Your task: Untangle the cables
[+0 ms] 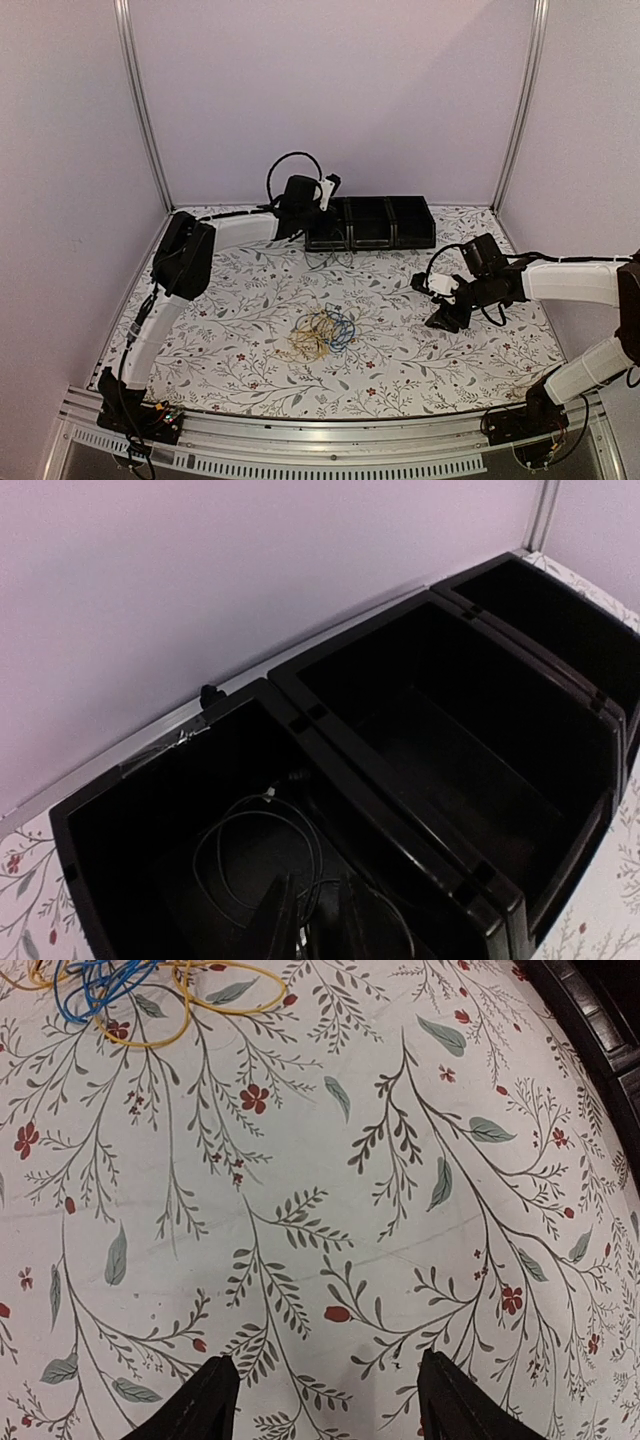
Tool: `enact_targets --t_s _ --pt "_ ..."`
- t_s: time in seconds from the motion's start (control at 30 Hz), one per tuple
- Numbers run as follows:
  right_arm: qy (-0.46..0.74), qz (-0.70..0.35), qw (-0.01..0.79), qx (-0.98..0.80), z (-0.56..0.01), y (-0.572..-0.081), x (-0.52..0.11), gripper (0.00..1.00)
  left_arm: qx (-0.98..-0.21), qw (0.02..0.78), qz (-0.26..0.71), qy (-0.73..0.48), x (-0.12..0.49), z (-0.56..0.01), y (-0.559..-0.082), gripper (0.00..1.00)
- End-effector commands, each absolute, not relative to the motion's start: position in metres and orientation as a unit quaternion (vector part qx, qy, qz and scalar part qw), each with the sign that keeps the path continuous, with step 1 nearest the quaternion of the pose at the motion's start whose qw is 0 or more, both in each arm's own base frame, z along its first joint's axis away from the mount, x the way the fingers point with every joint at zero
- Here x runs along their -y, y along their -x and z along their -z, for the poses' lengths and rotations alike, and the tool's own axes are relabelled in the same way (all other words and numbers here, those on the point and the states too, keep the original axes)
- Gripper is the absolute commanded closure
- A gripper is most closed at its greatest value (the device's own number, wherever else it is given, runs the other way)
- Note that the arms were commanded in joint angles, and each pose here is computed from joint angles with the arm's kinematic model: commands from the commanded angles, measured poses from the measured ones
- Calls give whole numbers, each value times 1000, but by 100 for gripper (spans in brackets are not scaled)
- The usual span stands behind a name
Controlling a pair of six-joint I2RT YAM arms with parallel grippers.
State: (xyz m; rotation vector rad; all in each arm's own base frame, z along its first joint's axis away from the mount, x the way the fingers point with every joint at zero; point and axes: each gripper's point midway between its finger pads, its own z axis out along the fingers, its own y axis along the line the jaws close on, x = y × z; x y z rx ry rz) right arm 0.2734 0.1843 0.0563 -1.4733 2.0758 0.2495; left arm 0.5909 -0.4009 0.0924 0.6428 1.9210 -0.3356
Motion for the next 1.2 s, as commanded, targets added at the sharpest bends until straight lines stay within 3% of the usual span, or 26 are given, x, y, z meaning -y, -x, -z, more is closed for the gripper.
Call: enact_targets --t_s 0.0,0.07,0.2,0.33,0.5,0.8,0.97,1.17 --pt "556 -92 288 -775 -60 -274 -187 34 -808 510 160 -248 393 -132 -588 74" --pt "556 -93 288 -774 -61 -274 -187 34 -805 518 164 -237 390 -148 -588 61" --pt "556 -94 285 -775 -60 -274 -187 34 -794 538 174 -223 385 -182 -584 48" --pt "557 -94 282 -776 -58 -273 -187 34 -790 550 176 -205 376 -212 -575 43" --pt "558 -92 281 -775 -58 -273 -186 35 -790 530 219 -218 381 -224 -532 43" --pt "565 -94 273 -773 -54 -269 -189 35 -866 415 193 -201 362 -134 -465 45" --pt "571 -92 266 -771 -50 -267 -192 35 -893 365 192 -181 363 -88 -458 47" --pt "571 -90 260 -773 -47 -266 -190 35 -895 360 203 -168 371 -68 -465 49"
